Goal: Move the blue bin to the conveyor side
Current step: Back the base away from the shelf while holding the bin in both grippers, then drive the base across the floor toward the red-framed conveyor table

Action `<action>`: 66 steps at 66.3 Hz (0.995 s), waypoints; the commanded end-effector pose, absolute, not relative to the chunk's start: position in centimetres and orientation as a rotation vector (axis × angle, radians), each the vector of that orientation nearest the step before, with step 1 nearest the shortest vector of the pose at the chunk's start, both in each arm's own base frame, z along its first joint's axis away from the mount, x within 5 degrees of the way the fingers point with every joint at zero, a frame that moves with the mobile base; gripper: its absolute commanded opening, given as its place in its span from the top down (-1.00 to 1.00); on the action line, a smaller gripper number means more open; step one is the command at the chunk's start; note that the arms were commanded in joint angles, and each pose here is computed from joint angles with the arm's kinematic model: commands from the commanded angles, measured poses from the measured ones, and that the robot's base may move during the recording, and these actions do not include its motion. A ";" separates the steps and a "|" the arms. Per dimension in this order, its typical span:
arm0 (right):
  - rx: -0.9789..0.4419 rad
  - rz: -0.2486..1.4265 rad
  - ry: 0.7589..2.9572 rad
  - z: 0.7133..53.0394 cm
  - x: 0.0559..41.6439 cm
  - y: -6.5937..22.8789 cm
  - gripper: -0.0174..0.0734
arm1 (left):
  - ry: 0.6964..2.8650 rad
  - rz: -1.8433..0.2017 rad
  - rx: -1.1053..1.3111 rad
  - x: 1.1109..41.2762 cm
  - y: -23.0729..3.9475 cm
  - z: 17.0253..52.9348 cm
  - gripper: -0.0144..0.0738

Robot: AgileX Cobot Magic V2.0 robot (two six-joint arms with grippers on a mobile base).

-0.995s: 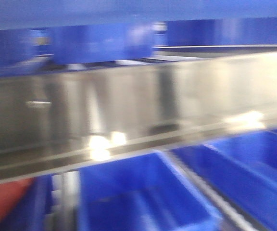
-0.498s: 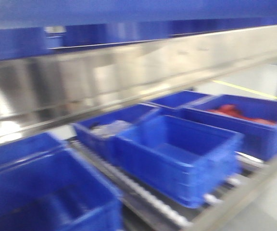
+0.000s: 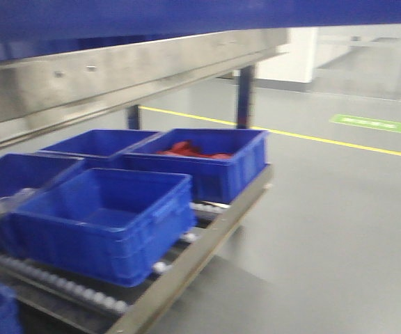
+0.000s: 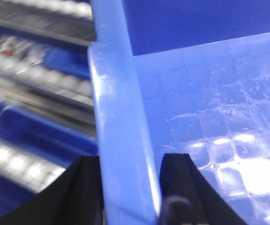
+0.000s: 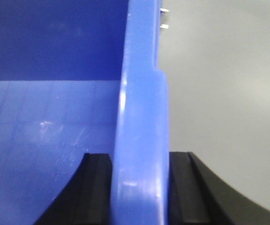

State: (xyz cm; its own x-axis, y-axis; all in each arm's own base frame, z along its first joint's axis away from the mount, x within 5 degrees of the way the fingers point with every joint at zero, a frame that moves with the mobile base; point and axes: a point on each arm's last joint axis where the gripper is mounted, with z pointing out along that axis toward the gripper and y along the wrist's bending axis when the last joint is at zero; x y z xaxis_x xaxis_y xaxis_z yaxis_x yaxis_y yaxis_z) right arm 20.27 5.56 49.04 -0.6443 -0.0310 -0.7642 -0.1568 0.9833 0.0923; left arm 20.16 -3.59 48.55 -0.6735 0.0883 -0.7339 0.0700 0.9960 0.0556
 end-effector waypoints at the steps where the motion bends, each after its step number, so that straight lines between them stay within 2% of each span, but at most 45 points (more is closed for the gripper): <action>1: -0.137 0.214 2.113 50.8 19.8 5.5 0.79 | 2.207 -0.029 0.142 19.7 -4.0 49.8 0.72; 66: -0.137 0.214 2.113 50.8 19.8 5.5 0.79 | 2.207 -0.029 0.142 19.7 -4.0 49.8 0.72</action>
State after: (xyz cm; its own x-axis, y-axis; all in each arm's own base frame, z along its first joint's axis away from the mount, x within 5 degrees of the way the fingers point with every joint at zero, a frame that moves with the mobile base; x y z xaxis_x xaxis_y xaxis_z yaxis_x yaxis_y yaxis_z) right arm 20.28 5.54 49.04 -0.6442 -0.0301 -0.7643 -0.1548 0.9837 0.0918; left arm 20.15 -3.63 48.55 -0.6739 0.0872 -0.7336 0.0721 0.9960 0.0521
